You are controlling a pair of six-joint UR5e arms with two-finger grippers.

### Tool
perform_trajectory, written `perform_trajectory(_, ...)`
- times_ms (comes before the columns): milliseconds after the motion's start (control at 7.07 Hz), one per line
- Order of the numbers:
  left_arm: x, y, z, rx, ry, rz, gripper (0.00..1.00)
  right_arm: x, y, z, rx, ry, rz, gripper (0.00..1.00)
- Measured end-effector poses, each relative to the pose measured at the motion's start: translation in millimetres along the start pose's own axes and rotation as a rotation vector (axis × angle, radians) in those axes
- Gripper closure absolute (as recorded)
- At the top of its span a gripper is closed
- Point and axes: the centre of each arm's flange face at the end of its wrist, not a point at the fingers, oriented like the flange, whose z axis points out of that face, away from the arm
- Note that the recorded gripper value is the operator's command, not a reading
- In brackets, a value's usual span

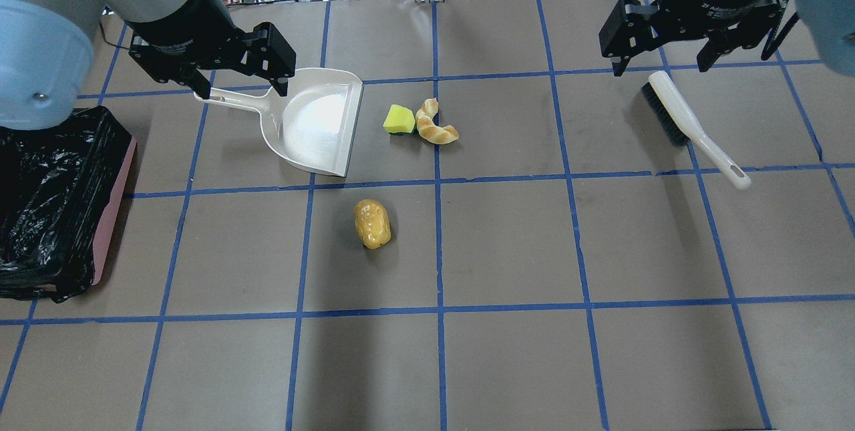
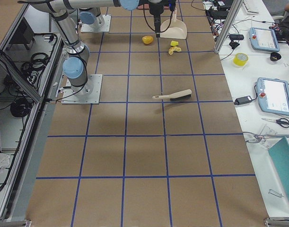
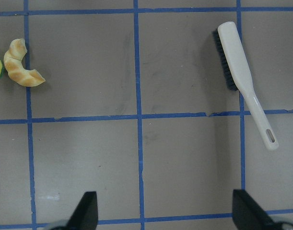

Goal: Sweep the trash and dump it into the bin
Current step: 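Grasp the dustpan handle with the left gripper while the right grasps the brush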

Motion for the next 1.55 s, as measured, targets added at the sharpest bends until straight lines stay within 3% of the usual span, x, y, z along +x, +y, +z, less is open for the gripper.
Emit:
perform_trajectory(990, 0, 4, 9, -0.030, -0.002, 0.004, 0.00, 2, -3, 3, -0.001, 0.001, 0.001, 0.00)
perform_trajectory(1555, -1, 9, 75, -0.151, -0.006, 0.011, 0.00, 93, -25, 22, -0.033, 0.003, -0.206, 0.00)
